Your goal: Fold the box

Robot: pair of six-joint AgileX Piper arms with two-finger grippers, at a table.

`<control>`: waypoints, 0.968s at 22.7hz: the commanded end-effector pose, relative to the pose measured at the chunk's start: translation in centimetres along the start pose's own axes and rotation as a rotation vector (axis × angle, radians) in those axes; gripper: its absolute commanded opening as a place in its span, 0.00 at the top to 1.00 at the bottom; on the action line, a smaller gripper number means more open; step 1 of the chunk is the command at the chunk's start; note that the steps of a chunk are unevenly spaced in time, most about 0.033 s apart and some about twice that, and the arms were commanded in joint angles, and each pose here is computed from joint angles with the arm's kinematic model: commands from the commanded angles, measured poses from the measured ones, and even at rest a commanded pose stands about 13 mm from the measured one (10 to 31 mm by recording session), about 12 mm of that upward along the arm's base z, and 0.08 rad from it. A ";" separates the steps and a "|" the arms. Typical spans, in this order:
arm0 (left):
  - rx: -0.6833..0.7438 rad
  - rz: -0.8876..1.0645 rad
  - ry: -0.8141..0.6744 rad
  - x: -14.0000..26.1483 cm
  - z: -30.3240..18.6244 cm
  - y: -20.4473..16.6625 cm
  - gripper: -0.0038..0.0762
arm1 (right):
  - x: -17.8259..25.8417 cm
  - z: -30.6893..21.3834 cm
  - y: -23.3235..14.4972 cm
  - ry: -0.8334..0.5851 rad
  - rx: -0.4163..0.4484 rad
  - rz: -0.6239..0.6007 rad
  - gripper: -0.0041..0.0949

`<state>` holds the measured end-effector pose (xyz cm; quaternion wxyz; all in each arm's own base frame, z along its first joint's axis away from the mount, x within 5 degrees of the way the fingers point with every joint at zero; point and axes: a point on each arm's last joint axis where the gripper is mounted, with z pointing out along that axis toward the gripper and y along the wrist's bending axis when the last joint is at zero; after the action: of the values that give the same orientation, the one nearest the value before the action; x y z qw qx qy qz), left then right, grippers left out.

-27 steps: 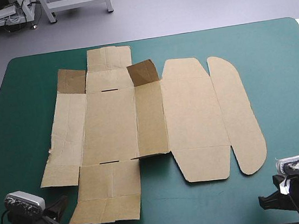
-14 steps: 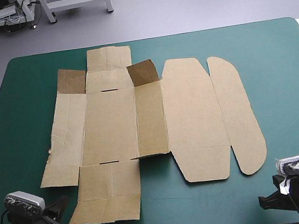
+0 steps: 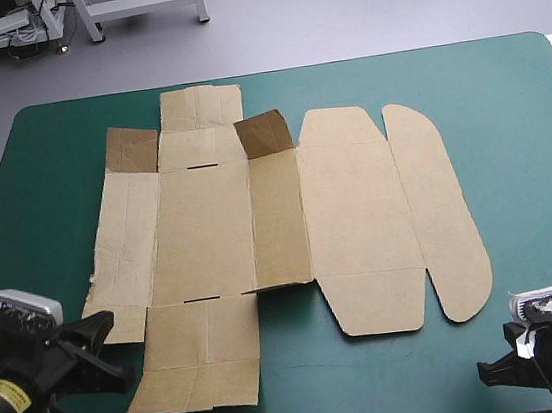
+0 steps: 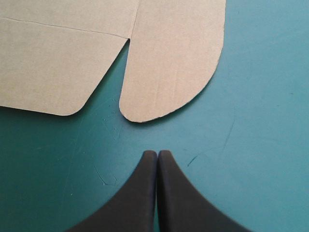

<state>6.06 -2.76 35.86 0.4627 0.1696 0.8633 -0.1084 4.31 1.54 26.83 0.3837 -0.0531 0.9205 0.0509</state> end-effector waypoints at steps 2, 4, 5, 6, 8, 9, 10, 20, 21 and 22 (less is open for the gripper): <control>-0.015 0.016 -0.055 -5.5 1.7 0.0 0.96 | -1.1 -0.4 0.0 -0.069 0.004 -0.002 0.97; -0.044 0.040 -0.065 -7.6 3.2 0.3 0.96 | -1.1 -0.4 0.0 -0.069 0.004 -0.002 0.97; -0.064 0.058 -0.056 -8.8 4.4 0.4 0.96 | -1.1 -0.4 0.0 -0.069 0.004 -0.002 0.97; -0.071 0.062 -0.051 -9.4 4.8 0.5 0.96 | -1.1 -0.4 0.0 -0.069 0.004 -0.002 0.97; -0.074 0.064 -0.014 -10.8 6.7 0.5 0.96 | -1.1 -0.4 0.0 -0.069 0.004 -0.002 0.97; -0.074 0.064 -0.005 -11.3 7.4 0.5 0.96 | -1.1 -0.4 0.0 -0.069 0.004 -0.002 0.97; -0.074 0.064 0.003 -11.9 8.1 0.5 0.96 | -1.1 -0.4 0.0 -0.069 0.004 -0.002 0.97; -0.242 -0.162 0.057 -15.0 12.8 9.9 0.96 | -1.1 -0.4 0.0 -0.069 0.004 -0.002 0.97; -0.232 -0.199 0.054 -14.8 12.9 10.8 0.96 | -1.1 -0.4 0.0 -0.069 0.004 -0.002 0.97; -0.229 -0.237 0.057 -14.5 13.1 12.1 0.96 | -1.1 -0.4 0.0 -0.069 0.004 -0.002 0.97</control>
<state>27.60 -1.06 39.01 0.3944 0.0484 0.9173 -0.0265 4.31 1.54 26.83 0.3837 -0.0531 0.9205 0.0509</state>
